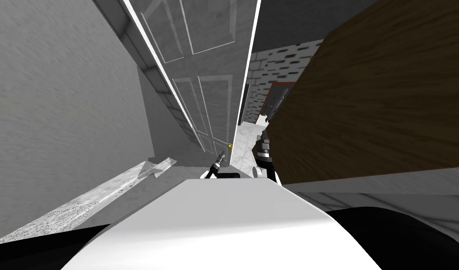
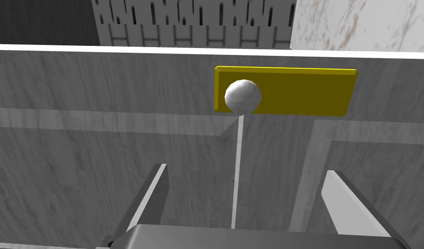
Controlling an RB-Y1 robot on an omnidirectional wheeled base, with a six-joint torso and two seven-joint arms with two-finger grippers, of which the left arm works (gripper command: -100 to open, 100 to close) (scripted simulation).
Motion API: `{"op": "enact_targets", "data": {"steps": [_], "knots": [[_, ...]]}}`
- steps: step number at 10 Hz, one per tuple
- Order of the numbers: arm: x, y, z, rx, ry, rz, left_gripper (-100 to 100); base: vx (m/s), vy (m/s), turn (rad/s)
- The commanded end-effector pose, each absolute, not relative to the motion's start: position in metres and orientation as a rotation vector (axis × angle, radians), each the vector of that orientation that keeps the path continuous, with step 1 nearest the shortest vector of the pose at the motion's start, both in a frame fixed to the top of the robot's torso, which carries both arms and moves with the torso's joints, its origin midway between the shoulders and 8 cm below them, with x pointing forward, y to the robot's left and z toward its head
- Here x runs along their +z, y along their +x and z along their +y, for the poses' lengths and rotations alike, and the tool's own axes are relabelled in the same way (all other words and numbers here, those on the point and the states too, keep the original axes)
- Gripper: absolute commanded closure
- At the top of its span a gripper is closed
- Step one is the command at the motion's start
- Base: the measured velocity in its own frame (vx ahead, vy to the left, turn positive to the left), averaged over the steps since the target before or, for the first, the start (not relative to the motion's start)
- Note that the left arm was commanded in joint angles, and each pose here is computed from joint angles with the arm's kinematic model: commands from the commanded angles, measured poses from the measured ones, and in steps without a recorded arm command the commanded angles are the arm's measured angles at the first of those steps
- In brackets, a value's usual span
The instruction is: Push the door open
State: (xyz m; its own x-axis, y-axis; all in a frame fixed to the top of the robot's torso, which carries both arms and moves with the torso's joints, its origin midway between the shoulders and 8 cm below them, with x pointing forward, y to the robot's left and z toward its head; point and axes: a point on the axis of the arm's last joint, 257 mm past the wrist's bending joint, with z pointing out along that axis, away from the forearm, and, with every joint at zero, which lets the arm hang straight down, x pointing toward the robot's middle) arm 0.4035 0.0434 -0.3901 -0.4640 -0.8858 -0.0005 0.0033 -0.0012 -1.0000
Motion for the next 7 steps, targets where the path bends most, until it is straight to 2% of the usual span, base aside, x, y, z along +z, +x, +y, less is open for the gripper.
{"op": "enact_targets", "data": {"steps": [1, 7], "knots": [[-0.3908, 0.4049, 0.0449, -1.552, -0.94, 1.55, -100, 0.158, -0.069, -0.033], [-0.3916, 0.4098, 0.045, -1.545, -0.958, 1.535, -100, 0.182, -0.091, -0.028]]}}
